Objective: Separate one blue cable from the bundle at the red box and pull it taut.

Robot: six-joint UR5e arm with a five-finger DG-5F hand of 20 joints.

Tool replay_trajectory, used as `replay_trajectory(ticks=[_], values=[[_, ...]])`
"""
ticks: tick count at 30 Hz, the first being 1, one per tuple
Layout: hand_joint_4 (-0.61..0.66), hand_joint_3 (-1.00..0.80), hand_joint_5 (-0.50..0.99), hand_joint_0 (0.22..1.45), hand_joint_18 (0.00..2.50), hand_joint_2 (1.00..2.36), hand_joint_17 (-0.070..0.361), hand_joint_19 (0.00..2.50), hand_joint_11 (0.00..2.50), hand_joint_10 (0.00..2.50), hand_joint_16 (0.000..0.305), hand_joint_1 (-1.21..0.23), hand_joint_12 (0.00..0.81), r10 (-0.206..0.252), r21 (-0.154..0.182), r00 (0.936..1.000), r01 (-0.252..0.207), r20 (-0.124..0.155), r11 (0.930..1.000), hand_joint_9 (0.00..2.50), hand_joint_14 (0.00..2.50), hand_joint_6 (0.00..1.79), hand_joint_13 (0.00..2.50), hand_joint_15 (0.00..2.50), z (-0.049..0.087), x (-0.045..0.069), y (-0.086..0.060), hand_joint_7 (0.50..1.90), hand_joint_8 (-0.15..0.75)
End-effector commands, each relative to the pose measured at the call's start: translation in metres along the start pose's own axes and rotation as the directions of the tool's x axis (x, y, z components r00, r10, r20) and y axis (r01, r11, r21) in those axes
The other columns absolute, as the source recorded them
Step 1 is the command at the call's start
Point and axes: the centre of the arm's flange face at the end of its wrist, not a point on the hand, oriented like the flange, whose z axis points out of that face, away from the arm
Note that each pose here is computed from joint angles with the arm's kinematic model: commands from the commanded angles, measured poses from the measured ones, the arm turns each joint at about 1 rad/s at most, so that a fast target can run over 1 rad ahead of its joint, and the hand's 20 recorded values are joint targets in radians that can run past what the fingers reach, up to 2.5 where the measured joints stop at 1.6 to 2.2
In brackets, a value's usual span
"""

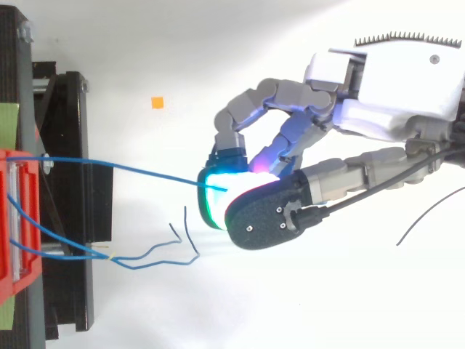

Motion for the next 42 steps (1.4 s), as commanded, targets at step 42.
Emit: replay_trajectory(ticks=[42], values=[[0.02,-0.5,-0.21,0.78,0.85,1.0,0.105,0.69,1.33,0.02,0.046,-0.72,0.391,0.0,-0.05,1.0,0.001,0.003,0.9987,1.06,0.02,0.9,0.86,0.62,0.0047,0.0015,0.0046,1.12,0.304]])
